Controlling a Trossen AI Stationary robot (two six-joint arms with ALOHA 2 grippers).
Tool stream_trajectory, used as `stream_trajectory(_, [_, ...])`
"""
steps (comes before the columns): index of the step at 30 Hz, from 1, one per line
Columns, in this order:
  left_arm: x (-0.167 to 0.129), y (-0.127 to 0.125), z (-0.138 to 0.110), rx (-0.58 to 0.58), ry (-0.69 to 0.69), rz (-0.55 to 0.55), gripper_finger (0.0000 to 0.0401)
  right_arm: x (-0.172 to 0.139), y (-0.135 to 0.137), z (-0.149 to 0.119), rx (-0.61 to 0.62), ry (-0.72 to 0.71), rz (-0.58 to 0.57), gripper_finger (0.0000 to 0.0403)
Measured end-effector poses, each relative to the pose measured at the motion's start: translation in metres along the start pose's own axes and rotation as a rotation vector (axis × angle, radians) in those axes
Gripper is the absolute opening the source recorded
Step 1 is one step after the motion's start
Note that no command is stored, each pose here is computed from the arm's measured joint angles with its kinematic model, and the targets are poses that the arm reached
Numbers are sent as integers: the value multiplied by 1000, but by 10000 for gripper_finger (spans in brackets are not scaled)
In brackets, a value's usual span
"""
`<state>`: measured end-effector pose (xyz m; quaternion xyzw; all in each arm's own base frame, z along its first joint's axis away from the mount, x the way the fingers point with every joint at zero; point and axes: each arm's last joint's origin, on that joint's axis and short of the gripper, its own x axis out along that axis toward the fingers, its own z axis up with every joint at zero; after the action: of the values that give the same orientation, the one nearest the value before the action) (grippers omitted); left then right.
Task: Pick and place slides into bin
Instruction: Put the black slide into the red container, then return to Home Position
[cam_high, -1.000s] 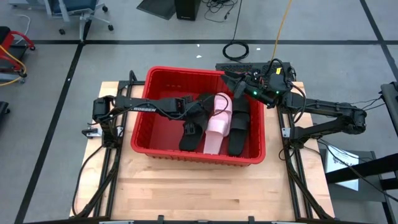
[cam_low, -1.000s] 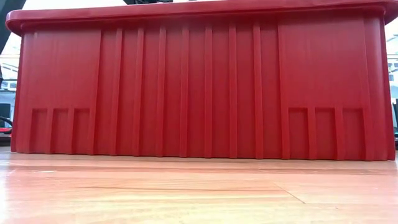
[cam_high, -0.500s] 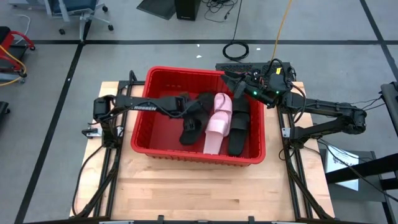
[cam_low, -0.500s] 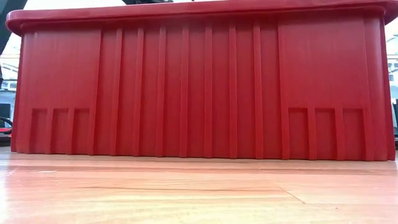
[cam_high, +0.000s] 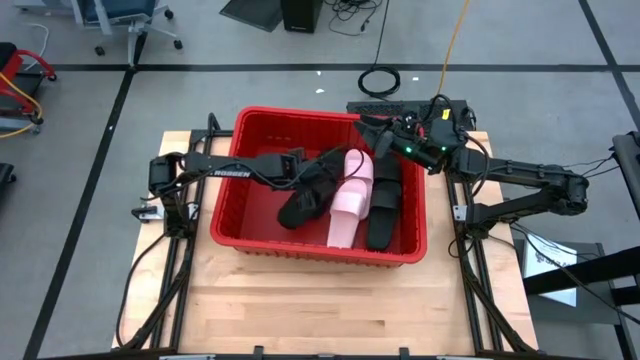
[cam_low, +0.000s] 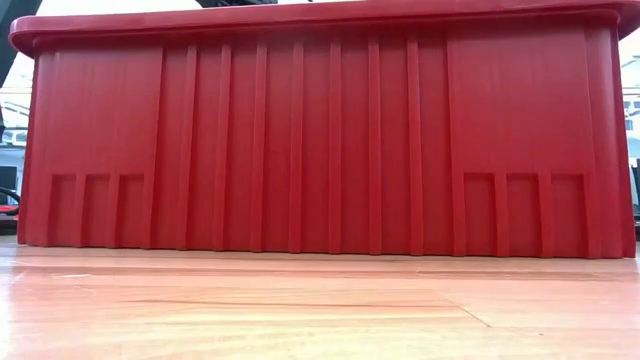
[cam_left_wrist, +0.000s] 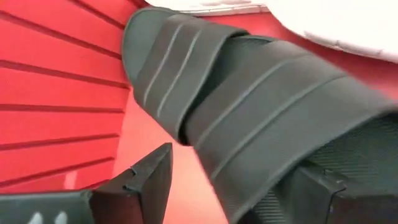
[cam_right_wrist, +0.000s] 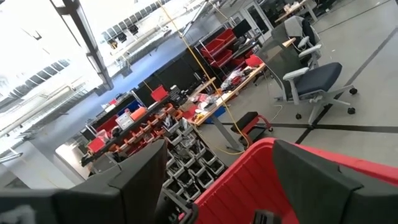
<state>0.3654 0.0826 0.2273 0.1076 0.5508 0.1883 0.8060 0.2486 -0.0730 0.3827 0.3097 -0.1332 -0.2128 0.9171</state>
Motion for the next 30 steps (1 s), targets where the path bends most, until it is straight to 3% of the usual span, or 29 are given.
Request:
stream_trajectory(11, [-5,-13,4,-67,-30,-139,241,1,-1,-1,-7,3,-3,281])
stream_trajectory(16, [-22,-13,21,-98,-113,-161,241,1,-1,-1,-11,1,-4,281])
stream_trajectory(23, [-37,-3,33,-11,-146,-30,241,1,-1,-1,-11,1,-5,281])
stream_trajectory(30, [-39,11,28,-3,-71,1,241,1,-1,-1,-3,0,-4,281])
